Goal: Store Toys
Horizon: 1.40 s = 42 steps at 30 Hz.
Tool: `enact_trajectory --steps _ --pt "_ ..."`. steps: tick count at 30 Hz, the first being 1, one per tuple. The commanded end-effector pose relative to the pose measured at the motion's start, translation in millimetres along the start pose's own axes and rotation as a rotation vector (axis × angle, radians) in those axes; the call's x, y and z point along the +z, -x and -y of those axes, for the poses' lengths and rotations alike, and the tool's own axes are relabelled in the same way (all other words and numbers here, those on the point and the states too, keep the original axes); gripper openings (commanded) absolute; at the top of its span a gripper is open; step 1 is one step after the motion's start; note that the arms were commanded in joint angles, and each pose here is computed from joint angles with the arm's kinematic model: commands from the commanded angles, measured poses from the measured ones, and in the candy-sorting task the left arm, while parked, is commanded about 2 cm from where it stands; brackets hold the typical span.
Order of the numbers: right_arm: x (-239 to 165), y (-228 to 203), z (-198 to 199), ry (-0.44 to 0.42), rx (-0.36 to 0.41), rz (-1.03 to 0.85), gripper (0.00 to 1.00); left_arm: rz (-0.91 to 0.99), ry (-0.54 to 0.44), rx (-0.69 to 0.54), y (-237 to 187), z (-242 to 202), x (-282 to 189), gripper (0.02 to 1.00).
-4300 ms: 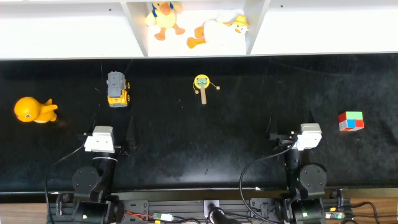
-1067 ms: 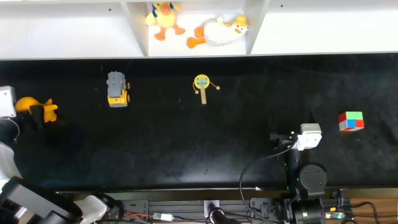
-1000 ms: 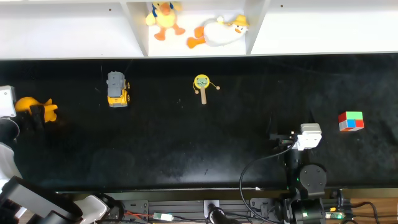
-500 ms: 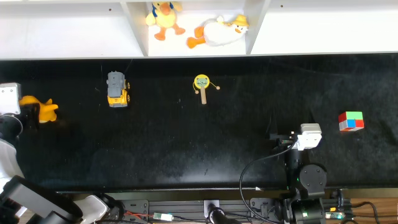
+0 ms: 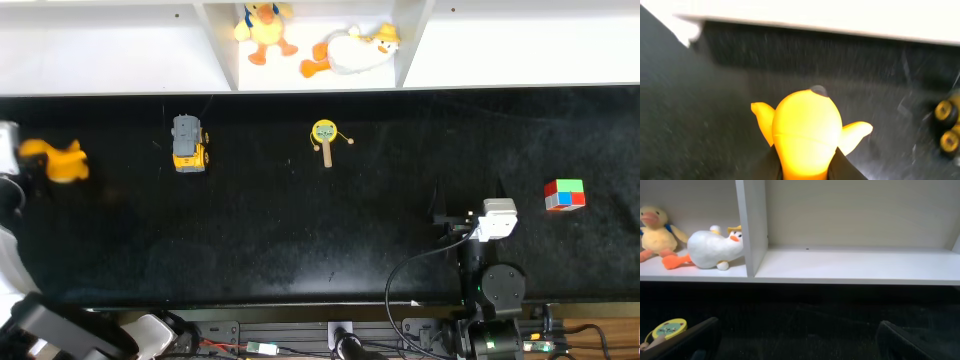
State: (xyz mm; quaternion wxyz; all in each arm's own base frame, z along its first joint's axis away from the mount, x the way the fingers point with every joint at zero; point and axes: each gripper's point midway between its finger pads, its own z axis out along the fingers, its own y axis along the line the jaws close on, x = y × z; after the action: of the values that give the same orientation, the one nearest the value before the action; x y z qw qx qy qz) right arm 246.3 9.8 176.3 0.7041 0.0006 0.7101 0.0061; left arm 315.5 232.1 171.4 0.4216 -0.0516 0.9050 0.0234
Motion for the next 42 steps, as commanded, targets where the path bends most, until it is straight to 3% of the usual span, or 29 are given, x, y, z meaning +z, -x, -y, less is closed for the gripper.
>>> enact_trajectory --steps 1,5,10,33,42 --pt "0.9 -5.6 -1.0 0.006 0.003 -0.01 0.996 0.142 -0.036 0.047 70.1 19.9 -20.3 0.159" --pt "0.9 -5.6 -1.0 0.006 0.003 -0.01 0.996 0.168 -0.014 0.081 107.3 33.8 -18.4 0.174" --pt "0.9 -5.6 -1.1 0.006 0.003 -0.01 0.993 0.179 0.0 0.079 125.1 49.3 -14.7 0.172" --pt "0.9 -5.6 -1.0 0.006 0.003 -0.01 0.996 0.087 0.119 -0.009 123.0 63.4 26.0 0.205" --pt "0.9 -5.6 -1.0 0.006 0.003 -0.01 0.996 0.057 0.108 -0.043 130.4 58.9 39.3 0.215"
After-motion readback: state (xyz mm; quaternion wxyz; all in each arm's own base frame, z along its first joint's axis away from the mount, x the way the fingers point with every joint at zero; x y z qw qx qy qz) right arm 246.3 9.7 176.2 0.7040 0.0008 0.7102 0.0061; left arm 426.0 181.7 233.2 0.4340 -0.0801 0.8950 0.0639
